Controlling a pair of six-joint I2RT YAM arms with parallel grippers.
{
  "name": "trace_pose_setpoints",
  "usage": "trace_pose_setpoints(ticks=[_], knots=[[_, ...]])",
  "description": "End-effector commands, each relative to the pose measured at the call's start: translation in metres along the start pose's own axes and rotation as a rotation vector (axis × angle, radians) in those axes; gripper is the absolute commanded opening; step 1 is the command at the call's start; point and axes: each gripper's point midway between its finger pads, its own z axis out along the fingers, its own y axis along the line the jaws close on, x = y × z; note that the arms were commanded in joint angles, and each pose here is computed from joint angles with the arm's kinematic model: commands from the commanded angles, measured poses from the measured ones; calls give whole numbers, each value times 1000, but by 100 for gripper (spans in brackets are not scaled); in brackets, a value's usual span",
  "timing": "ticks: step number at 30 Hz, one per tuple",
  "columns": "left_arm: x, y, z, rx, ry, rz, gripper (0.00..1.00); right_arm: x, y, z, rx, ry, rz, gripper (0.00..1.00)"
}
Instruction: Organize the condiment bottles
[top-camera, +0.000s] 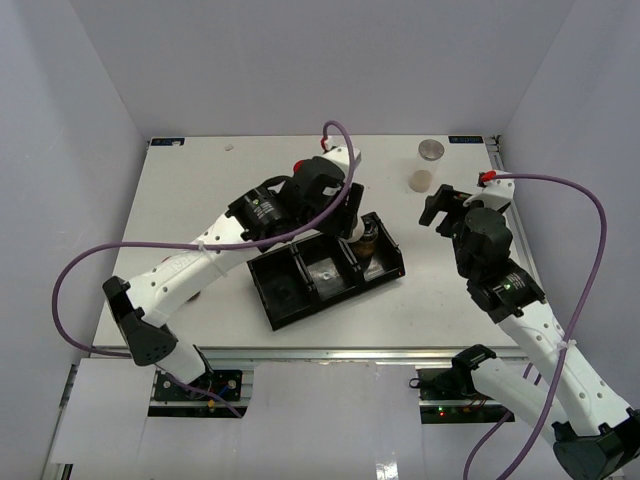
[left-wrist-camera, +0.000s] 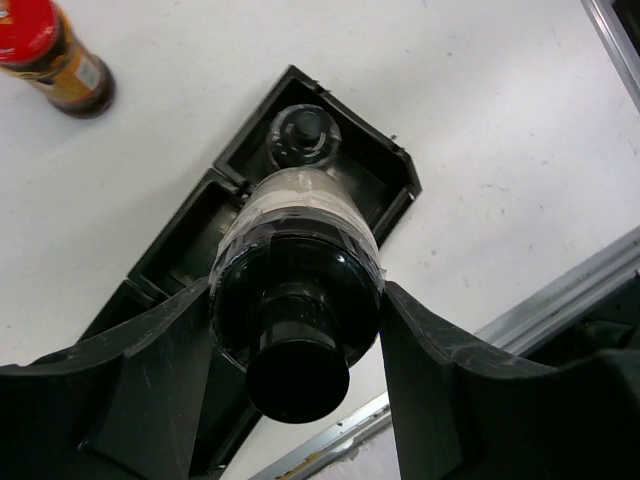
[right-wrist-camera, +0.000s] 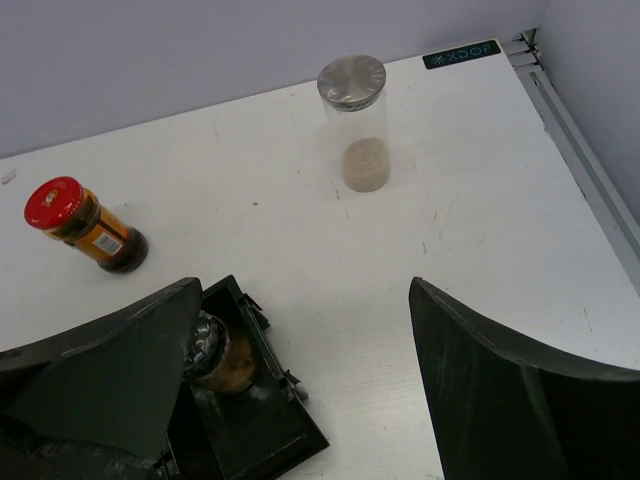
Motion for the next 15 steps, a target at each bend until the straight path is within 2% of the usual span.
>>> trace_pose_setpoints(ticks=[1,8,15], knots=[[-16,-25,-10,-19,-91,20,0,-30,-9,-10,40,-85,69,90],[13,-58,20,15,-38,72,0,-43,-22,-22,79,-137,125,90],[22,-78,55,54,-19,98,0,-67,-45,-42,164,-227,175,90]])
